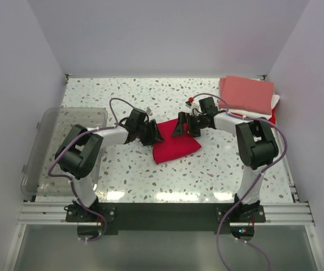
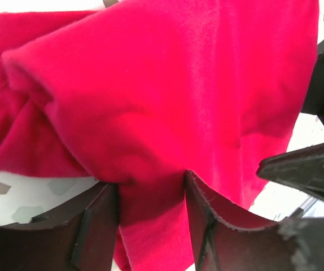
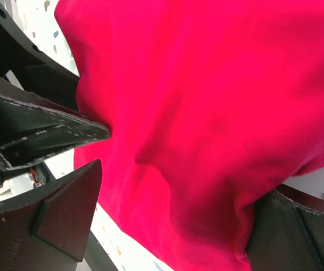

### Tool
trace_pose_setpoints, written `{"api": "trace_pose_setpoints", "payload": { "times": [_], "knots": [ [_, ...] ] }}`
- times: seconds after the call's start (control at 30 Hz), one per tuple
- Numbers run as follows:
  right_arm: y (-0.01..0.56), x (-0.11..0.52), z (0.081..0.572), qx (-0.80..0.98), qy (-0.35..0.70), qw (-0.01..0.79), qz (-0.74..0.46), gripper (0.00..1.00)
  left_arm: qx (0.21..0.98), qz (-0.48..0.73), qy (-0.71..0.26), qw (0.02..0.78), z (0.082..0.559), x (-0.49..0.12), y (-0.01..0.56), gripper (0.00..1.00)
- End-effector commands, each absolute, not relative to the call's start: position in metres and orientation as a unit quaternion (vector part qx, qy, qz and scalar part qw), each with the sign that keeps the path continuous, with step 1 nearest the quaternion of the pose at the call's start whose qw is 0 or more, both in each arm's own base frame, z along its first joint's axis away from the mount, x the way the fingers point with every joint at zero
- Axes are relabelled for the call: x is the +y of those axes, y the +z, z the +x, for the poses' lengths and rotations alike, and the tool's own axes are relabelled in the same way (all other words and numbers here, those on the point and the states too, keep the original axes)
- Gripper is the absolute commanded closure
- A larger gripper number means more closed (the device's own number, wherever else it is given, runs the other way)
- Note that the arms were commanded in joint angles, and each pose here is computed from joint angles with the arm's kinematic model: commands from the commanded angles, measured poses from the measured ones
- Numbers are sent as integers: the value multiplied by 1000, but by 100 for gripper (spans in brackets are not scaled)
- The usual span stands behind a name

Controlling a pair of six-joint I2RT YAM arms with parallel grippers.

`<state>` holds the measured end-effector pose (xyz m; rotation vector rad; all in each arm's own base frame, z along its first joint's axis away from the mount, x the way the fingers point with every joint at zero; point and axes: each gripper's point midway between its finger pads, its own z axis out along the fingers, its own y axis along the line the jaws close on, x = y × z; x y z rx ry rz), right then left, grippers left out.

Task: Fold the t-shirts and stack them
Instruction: Neatly place the folded tshirt to the corner

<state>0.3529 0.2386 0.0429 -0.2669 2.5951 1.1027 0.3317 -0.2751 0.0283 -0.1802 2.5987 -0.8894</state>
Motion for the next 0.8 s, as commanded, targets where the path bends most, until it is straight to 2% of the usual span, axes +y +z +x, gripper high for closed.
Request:
{"api": "trace_pose_setpoints", "payload": {
  "times": [0.0, 0.13, 0.23, 0.37, 0.4, 0.47, 0.53, 0.6, 0.63, 0.67, 0.7, 0.77],
  "knots": [
    [29, 242, 337, 918, 365, 132, -79, 5, 951, -65, -268, 142, 306, -266, -12, 50],
    [30, 250, 335, 921, 356, 137, -85, 7, 953, -61, -265, 137, 303, -268, -16, 56],
    [26, 251, 337, 925, 344, 141, -76, 16, 953, -59, -264, 136, 301, -269, -16, 58],
    [20, 247, 338, 934, 321, 144, -67, 39, 953, -59, -263, 138, 301, -269, -15, 59],
    [17, 243, 339, 938, 307, 144, -65, 50, 952, -57, -268, 138, 302, -271, -12, 57],
    [16, 243, 340, 939, 304, 146, -64, 53, 951, -57, -270, 139, 303, -272, -11, 56],
    [14, 241, 340, 942, 298, 142, -61, 67, 950, -55, -274, 140, 304, -274, -9, 55],
    [13, 240, 342, 944, 292, 142, -59, 78, 948, -55, -279, 140, 304, -277, -7, 48],
    [16, 240, 346, 944, 289, 146, -62, 91, 948, -56, -279, 140, 305, -277, -6, 37],
    [15, 238, 347, 946, 283, 146, -61, 96, 947, -54, -283, 142, 305, -279, -4, 32],
    [14, 234, 347, 950, 270, 143, -59, 100, 947, -54, -284, 139, 304, -280, -3, 29],
    [17, 231, 353, 952, 258, 150, -68, 100, 945, -53, -287, 144, 306, -280, 4, 18]
  ]
}}
